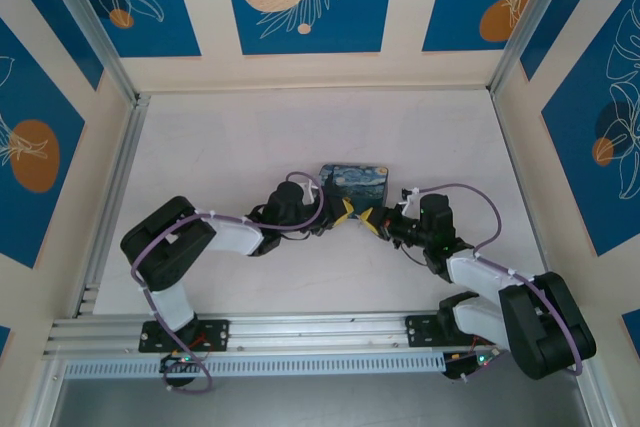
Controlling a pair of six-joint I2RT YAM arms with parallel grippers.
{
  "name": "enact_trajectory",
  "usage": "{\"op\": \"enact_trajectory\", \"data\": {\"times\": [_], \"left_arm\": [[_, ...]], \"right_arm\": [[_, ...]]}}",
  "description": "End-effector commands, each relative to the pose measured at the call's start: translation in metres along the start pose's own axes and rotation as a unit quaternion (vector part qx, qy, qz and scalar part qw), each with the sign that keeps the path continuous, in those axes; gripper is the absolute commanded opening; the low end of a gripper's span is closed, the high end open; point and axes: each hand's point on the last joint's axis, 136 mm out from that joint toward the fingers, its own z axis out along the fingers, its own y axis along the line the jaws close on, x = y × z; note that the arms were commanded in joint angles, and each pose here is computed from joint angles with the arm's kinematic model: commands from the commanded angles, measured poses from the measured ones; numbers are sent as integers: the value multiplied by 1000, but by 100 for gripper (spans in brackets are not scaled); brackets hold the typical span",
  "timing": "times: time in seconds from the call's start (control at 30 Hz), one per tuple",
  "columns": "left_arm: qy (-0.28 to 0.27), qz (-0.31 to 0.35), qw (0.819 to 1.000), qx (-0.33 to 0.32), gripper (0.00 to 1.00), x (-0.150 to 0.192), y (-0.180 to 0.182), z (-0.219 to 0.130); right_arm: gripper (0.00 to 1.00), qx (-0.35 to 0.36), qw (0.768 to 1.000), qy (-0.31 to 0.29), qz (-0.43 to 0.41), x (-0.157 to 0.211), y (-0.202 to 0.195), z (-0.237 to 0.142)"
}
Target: Unlock the padlock with the key
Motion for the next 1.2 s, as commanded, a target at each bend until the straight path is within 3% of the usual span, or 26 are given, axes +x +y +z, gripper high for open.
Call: {"op": "enact_trajectory", "data": {"times": [0.0,0.77,1.17], "left_arm": [[-11,8,1000,23,0,-6,-11,0],[-10,10,1000,21,0,-5,-13,8],[-24,-15,998,52,0,-5,-27,15]], "right_arm": [[0,-19,1000,-11,-16,-8,19,2],[0,-27,999,-11,-17,-8,26,1],[0,-28,999,-13,-12,-8,26,2]]}}
